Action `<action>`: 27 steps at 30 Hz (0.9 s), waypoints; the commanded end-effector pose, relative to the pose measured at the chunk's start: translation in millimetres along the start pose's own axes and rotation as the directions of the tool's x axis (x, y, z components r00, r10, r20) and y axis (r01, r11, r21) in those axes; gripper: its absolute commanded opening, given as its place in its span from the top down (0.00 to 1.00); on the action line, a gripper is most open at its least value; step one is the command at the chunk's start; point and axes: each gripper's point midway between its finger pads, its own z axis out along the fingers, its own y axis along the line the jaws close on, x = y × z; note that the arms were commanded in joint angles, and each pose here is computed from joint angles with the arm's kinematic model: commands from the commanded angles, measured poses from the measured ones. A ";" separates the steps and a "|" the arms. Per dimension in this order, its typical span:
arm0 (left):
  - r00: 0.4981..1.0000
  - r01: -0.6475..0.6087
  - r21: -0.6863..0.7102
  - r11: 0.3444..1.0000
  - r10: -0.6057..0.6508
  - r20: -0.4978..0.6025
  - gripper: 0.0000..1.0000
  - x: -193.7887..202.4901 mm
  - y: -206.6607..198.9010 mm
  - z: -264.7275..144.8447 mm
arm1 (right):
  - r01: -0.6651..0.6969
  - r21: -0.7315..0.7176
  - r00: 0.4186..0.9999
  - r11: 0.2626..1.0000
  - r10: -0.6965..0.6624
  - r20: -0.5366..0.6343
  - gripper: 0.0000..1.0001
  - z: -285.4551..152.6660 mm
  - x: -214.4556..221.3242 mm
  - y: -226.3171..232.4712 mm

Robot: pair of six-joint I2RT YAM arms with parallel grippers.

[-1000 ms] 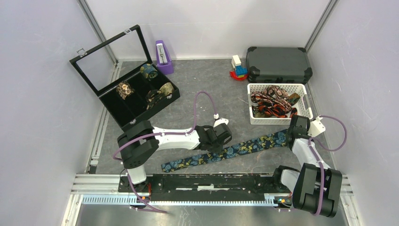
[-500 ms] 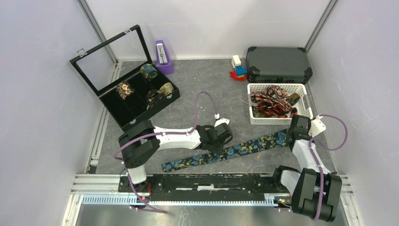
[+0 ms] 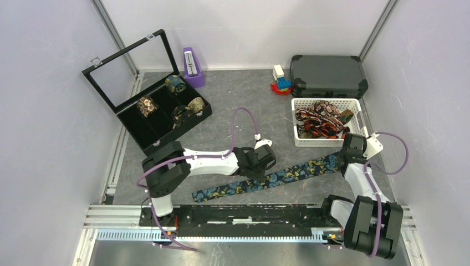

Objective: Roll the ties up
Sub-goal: Flatten out the tie at the center of the board.

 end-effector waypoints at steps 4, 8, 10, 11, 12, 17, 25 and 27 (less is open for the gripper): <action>0.999 -0.005 -0.036 0.999 0.003 -0.036 0.80 14.9 5.7 1.0 | 0.001 -0.055 1.000 0.999 0.001 0.025 0.71 6.9 -16.7 21.6; 0.999 -0.004 -0.040 0.999 0.003 -0.032 0.80 16.2 7.1 -2.3 | 0.032 -0.048 0.999 0.998 -0.032 0.000 0.67 12.0 -8.7 20.8; 1.000 -0.004 -0.043 0.999 0.003 -0.028 0.80 15.8 7.2 -4.2 | 0.038 -0.030 0.999 0.999 -0.038 0.006 0.61 11.5 -10.5 18.3; 1.000 -0.004 -0.042 0.999 0.003 -0.026 0.80 15.8 6.9 -5.2 | 0.041 -0.021 0.999 0.999 -0.041 0.010 0.56 11.0 -11.6 17.0; 1.000 -0.003 -0.042 0.999 0.002 -0.023 0.80 15.3 6.8 -6.3 | 0.042 -0.020 0.999 0.999 -0.041 0.014 0.51 10.5 -13.3 17.6; 1.000 -0.001 -0.041 0.999 0.001 -0.003 0.78 11.6 5.9 -13.1 | 0.058 -0.041 0.998 0.997 -0.057 0.026 0.39 4.4 -21.9 24.7; 0.998 0.002 -0.028 1.000 0.000 0.066 0.51 -8.3 1.3 -36.1 | 0.094 -0.078 0.986 0.993 -0.082 0.145 0.02 -34.1 -62.0 42.8; 0.997 0.000 -0.030 1.000 0.003 0.076 0.48 -11.4 1.2 -44.5 | 0.112 -0.123 0.981 0.986 -0.090 0.171 0.02 -48.6 -69.1 51.5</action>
